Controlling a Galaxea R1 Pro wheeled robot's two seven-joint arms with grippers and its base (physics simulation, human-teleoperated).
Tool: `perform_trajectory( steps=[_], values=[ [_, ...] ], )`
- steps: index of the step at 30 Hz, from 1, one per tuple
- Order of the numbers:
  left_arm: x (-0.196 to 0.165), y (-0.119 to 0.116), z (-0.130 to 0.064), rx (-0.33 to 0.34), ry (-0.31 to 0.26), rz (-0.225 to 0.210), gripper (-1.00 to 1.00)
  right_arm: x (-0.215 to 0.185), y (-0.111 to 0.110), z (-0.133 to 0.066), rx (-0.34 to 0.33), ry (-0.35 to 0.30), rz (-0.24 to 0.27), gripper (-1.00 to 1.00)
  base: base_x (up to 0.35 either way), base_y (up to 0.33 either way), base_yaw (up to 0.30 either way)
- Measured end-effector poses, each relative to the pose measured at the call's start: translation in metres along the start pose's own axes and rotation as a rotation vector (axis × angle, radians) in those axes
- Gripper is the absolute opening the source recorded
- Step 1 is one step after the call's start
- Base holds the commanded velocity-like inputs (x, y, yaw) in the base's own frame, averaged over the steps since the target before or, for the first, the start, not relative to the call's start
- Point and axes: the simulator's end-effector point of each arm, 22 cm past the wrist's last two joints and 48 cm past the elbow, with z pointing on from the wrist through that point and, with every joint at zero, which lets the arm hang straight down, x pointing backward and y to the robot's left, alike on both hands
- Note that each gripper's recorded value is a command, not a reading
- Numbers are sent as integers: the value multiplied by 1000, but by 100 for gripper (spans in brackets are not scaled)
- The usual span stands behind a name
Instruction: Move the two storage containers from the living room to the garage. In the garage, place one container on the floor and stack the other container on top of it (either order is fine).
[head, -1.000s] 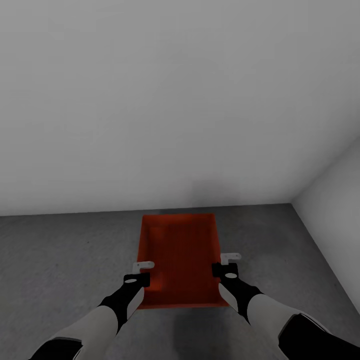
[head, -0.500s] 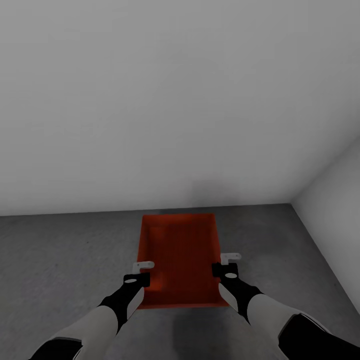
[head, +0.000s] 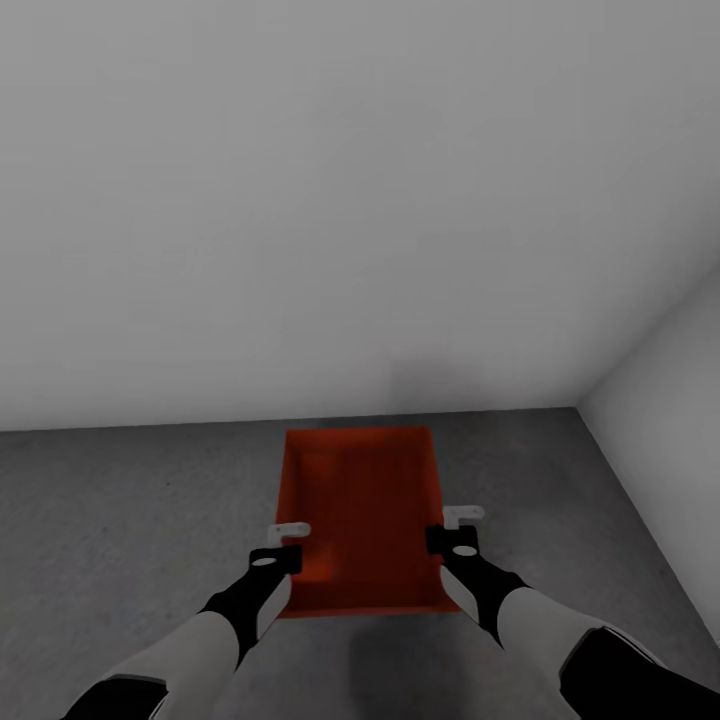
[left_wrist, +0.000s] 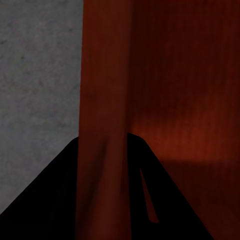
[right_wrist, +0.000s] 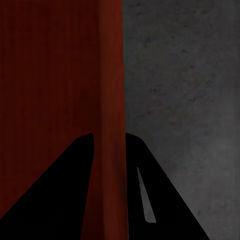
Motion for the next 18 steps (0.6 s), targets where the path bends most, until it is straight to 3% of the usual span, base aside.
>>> perform_trajectory(
  steps=[18],
  values=[
    [0, 4, 1, 5, 0, 1, -100, 0, 3, -1, 4, 0, 0, -100, 0, 0, 0]
  ],
)
